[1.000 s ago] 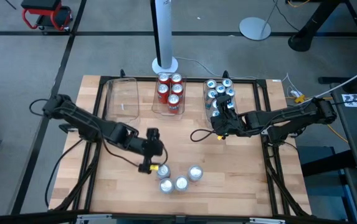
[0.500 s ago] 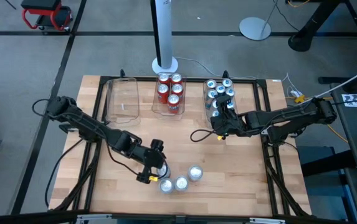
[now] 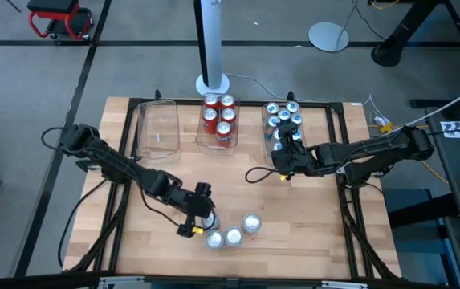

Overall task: Sort soda cans
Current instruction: Put the blue-white soda can into the top left transparent bin

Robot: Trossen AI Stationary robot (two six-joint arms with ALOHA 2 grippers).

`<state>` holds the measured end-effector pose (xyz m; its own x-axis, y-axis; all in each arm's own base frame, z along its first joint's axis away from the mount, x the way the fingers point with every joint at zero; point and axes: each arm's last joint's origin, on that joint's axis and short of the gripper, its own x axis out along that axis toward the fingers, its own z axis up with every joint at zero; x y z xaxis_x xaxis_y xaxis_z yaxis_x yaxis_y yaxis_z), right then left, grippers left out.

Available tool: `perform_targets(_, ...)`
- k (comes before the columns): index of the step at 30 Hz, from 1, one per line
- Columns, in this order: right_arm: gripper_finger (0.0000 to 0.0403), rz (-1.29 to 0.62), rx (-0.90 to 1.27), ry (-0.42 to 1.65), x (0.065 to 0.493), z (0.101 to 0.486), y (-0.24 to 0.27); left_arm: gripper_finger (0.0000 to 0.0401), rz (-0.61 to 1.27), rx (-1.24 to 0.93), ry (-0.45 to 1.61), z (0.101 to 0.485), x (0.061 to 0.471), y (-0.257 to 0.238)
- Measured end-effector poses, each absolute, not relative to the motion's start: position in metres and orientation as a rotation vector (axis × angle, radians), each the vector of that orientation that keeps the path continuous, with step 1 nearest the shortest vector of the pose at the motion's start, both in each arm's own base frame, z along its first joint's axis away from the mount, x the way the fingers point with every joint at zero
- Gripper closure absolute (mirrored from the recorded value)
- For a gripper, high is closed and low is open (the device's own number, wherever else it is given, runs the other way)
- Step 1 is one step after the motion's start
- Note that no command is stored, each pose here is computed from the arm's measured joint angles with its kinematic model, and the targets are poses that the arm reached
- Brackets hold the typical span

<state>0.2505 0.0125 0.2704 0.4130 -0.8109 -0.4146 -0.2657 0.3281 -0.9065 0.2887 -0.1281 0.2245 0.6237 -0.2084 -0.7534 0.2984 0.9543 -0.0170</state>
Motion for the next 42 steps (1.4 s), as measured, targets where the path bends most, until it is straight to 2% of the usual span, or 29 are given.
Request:
perform_targets(27, 0.0023, -0.517, -1.222, 1.113, 0.252, 0.272, 0.013, 0.0019, -0.284, 0.104, 0.865, 0.191, 0.295, -0.131)
perform_targets(30, 0.0023, -0.516, -1.223, 1.114, 0.252, 0.272, 0.013, 0.0039, -0.279, 0.097, 0.862, 0.191, 0.296, -0.131)
perform_targets(36, 0.0023, -0.516, -1.223, 1.114, 0.252, 0.272, 0.013, 0.0118, -0.272, 0.096, 0.853, 0.192, 0.297, -0.129)
perform_targets(42, 0.0023, -0.515, -1.223, 1.115, 0.252, 0.272, 0.012, 0.0119, -0.242, 0.091, 0.857, 0.193, 0.299, -0.122)
